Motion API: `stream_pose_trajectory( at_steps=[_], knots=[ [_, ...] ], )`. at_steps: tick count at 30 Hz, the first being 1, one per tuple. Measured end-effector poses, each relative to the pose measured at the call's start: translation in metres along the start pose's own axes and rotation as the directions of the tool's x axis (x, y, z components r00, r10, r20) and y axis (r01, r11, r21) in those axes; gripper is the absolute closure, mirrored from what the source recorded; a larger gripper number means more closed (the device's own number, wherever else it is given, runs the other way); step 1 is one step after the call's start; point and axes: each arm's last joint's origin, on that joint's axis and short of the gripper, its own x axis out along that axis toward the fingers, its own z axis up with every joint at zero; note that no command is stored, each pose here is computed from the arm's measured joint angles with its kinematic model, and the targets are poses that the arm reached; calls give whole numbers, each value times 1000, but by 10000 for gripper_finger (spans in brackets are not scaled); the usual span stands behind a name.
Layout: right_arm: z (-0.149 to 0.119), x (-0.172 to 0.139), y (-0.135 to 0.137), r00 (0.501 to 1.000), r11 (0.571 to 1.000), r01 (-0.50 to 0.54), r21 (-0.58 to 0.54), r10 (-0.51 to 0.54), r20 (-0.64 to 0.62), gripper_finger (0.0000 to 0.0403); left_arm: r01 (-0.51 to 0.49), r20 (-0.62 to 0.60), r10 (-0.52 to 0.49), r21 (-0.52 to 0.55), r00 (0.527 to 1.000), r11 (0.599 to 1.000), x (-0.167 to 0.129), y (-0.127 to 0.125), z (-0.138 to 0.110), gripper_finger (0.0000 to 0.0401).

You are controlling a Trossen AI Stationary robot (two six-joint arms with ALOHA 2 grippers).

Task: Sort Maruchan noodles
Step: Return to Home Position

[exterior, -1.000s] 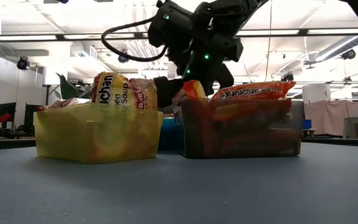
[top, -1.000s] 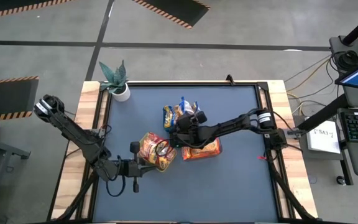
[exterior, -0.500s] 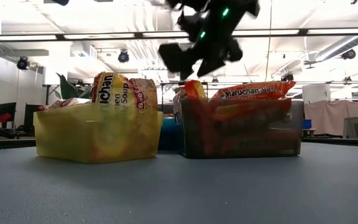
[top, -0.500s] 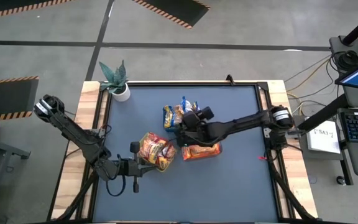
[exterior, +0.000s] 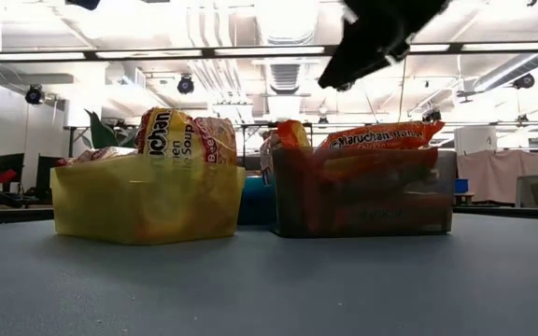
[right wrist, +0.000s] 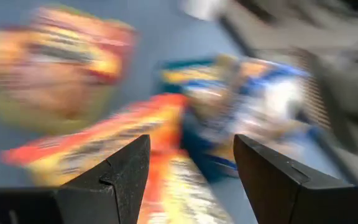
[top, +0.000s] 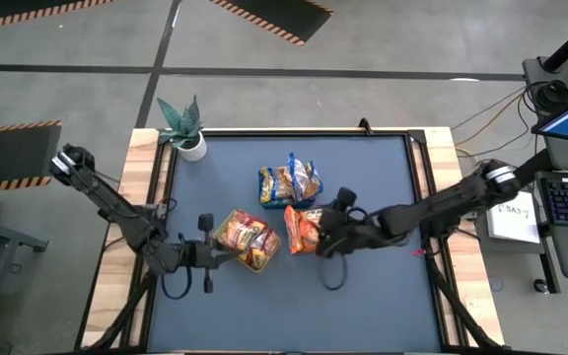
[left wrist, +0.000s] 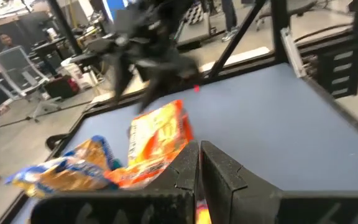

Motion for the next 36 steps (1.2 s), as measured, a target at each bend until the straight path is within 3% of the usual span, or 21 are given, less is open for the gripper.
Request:
stream_pose_trajectory(
  at_steps=[2, 5, 9, 13, 20, 26, 36],
  knots=[
    [-9, -3, -1, 982, 986, -164, -11, 165, 87, 182, -14, -15, 14, 5, 1000, 1000, -3, 9, -6, 401],
    [-19, -7, -9, 894, 928, -367, -62, 370, 255, 182, -52, -7, 52, -21, 999, 998, -7, 25, -12, 401],
    [-28, -9, -34, 773, 876, -471, -106, 467, 430, 184, -57, 1, 57, -58, 998, 997, -11, 48, -24, 401],
    [-40, -14, -60, 720, 862, -497, -100, 474, 506, 184, -69, 22, 71, -100, 997, 993, -18, 68, -39, 401],
    [-72, -20, -83, 720, 865, -497, -63, 452, 527, 184, -86, 74, 99, -156, 992, 984, -35, 89, -61, 401],
    [-95, -28, -95, 656, 860, -505, -79, 442, 612, 184, -123, 114, 148, -196, 982, 973, -48, 99, -80, 401],
    [-141, -35, -112, 619, 860, -510, -20, 383, 686, 184, -133, 145, 173, -247, 974, 960, -66, 106, -98, 401]
  ],
)
